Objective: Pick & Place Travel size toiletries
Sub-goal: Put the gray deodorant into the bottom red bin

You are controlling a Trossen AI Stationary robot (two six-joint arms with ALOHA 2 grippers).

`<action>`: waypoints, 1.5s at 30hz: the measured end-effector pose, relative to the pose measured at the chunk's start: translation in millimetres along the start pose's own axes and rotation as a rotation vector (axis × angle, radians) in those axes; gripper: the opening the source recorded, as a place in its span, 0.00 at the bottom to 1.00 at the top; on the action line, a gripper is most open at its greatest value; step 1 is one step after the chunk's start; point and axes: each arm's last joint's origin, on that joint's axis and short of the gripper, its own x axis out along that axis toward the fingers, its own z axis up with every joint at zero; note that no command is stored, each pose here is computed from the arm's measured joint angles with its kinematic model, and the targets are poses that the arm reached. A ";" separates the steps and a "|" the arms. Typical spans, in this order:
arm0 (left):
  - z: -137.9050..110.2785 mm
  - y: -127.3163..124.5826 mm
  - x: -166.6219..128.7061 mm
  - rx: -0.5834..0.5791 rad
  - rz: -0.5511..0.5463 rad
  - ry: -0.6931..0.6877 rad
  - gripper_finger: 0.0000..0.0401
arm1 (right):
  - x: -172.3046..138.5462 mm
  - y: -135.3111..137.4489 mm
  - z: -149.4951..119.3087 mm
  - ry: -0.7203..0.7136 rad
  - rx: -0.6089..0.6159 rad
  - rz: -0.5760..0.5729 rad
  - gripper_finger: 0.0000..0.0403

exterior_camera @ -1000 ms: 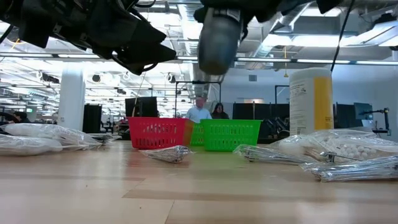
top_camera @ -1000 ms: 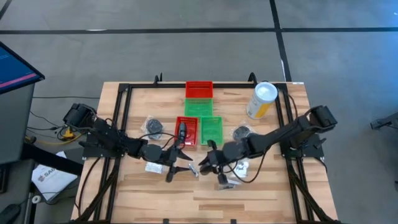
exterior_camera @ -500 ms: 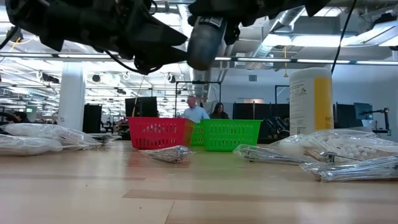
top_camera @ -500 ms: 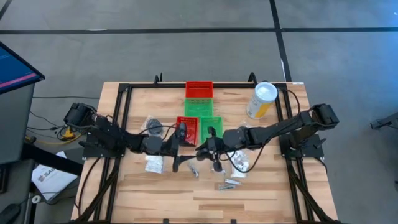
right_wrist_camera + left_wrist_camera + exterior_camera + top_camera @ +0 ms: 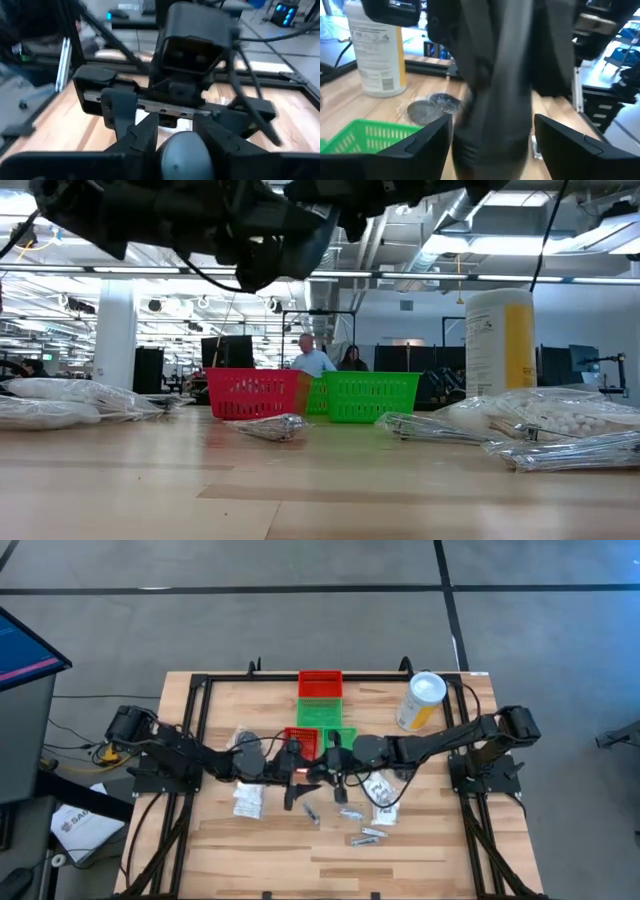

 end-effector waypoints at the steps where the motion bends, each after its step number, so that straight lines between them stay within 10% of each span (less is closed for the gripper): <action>1: -1.2 -0.1 3.1 0.002 0.000 0.005 0.66 | 0.3 0.1 3.6 0.003 -0.004 0.001 0.24; 10: -3.5 2.9 7.3 0.010 0.013 0.009 0.45 | 0.4 -1.5 6.3 0.020 -0.003 -0.004 0.24; 21: -5.5 3.6 7.1 0.026 0.031 0.021 0.45 | 2.9 -1.1 4.5 0.021 -0.017 -0.002 0.25; 32: -8.8 6.1 6.5 0.034 0.096 0.050 0.45 | 3.0 -10.0 3.9 0.025 -0.014 -0.025 0.82; 45: -25.7 17.0 1.7 0.069 0.381 0.187 0.45 | -24.7 -38.4 18.2 0.057 -0.005 -0.150 0.87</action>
